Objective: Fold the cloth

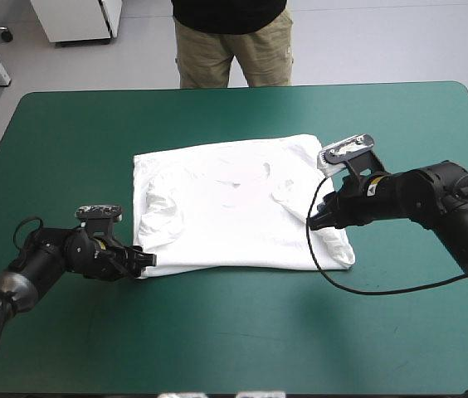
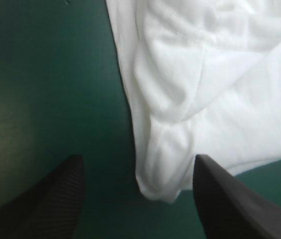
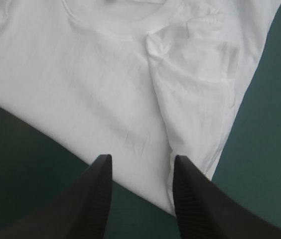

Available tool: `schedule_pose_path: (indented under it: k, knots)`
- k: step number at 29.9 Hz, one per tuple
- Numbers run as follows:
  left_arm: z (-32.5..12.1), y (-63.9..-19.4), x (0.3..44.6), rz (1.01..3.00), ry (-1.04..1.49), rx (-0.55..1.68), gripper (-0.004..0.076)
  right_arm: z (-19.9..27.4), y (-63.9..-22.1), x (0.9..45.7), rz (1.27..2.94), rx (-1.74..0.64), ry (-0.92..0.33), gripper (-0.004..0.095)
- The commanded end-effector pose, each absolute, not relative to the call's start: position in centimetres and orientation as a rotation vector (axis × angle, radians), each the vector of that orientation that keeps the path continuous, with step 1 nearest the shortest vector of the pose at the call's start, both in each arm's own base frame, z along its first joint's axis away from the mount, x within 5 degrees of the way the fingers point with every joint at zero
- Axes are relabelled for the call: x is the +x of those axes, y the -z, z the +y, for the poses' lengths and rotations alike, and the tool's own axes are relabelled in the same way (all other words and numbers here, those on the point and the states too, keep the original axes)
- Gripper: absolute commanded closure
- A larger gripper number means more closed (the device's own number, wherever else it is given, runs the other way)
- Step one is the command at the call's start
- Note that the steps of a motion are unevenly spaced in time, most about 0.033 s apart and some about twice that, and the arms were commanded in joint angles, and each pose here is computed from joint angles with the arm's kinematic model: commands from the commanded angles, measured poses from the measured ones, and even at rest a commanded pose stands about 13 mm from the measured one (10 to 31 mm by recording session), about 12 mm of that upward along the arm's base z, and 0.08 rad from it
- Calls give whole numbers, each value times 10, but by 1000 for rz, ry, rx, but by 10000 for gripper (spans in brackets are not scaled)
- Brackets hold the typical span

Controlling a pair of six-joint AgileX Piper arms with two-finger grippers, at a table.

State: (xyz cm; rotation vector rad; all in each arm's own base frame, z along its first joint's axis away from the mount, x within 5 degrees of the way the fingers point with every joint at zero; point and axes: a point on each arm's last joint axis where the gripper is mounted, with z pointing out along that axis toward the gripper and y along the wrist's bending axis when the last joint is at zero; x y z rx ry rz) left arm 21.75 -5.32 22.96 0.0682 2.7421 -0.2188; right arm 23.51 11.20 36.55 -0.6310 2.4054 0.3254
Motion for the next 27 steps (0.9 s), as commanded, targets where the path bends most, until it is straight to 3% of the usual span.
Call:
schedule_pose_path:
  k: [1, 4, 7, 13, 21, 27]
  knots:
    - [-57, -226, 228, 2744, 239, 65, 269, 109, -369, 233, 2340, -593, -330, 517]
    - [-58, -217, 230, 2792, 243, 94, 298, 108, -357, 233, 2354, -588, -315, 517]
    - [-59, -214, 231, 2801, 246, 124, 381, 105, -344, 234, 2390, -564, -264, 517]
    - [-60, -215, 232, 2788, 244, 145, 714, 98, -329, 229, 2447, -540, -202, 517]
    - [-60, -215, 233, 2770, 251, 147, 733, 74, -309, 224, 2536, -437, -169, 516]
    - [-60, -216, 234, 2760, 248, 147, 733, 65, -284, 228, 2555, -359, -273, 464]
